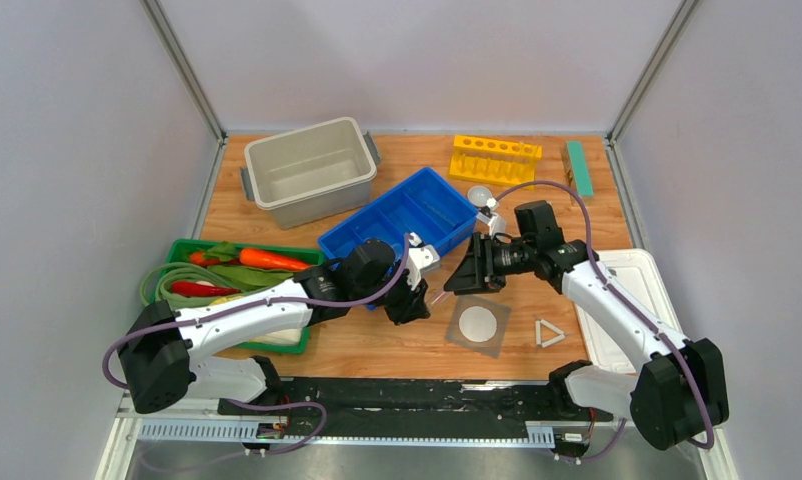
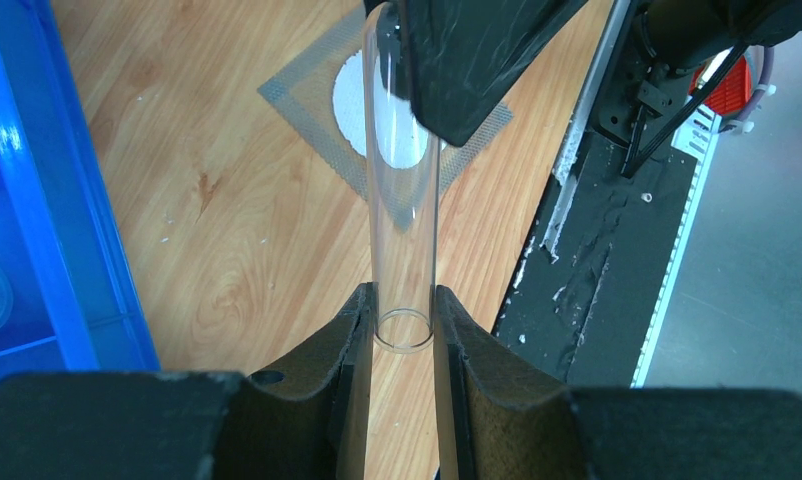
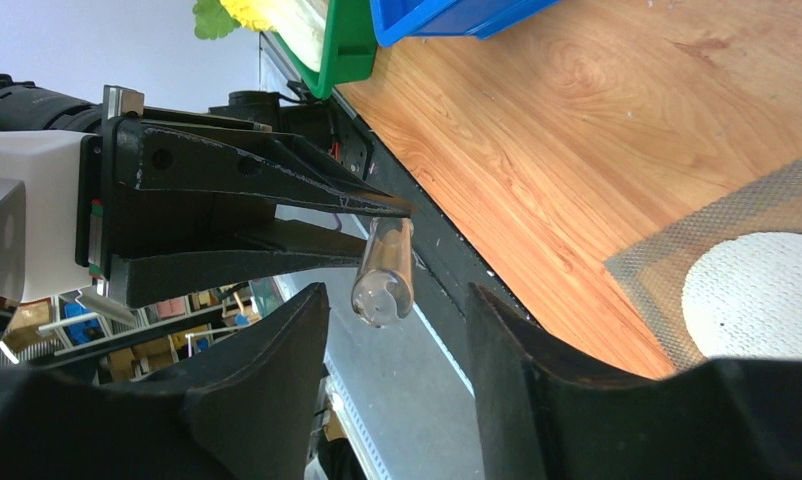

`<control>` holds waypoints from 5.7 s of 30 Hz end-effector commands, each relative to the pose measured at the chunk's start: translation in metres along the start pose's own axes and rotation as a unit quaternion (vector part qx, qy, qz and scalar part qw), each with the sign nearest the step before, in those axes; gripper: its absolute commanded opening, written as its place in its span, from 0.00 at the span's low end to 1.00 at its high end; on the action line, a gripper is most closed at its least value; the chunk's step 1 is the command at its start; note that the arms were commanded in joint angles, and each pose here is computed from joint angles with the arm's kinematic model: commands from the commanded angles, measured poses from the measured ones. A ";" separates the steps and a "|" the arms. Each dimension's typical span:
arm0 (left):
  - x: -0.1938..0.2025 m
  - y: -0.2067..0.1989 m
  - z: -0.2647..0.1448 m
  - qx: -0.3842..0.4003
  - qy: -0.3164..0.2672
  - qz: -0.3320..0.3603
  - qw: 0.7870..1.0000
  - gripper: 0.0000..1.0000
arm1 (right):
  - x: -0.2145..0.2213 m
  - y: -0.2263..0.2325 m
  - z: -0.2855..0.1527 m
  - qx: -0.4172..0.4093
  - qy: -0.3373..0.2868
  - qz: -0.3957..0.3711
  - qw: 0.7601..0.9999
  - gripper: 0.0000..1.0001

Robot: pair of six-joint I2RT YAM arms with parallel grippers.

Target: Organize the chemistry lab equipment

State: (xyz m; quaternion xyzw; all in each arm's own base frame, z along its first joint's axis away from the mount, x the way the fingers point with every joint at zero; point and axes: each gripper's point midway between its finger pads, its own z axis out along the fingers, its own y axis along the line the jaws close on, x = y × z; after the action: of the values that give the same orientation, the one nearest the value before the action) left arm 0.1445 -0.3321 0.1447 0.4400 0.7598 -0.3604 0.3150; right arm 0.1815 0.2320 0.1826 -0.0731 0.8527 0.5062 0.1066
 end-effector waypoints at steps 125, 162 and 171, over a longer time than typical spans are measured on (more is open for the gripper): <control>-0.038 0.099 -0.180 -0.414 0.010 0.121 0.902 0.77 | -0.395 -0.159 -0.101 0.500 -0.274 -0.153 0.807 0.27; -0.039 0.098 -0.196 -0.430 -0.010 0.110 0.896 0.75 | -0.244 -0.141 -0.117 0.484 -0.231 -0.044 0.843 0.56; -0.039 0.100 -0.203 -0.442 -0.015 0.107 0.890 0.74 | -0.181 -0.222 -0.138 0.530 -0.187 0.075 0.824 0.49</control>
State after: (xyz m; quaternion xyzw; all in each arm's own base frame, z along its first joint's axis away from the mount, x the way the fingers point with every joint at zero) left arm 0.2168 -0.1519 0.2473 0.3427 0.7888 0.0393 0.5087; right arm 0.3984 0.0322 0.1144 0.1055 0.9607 0.0024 0.2569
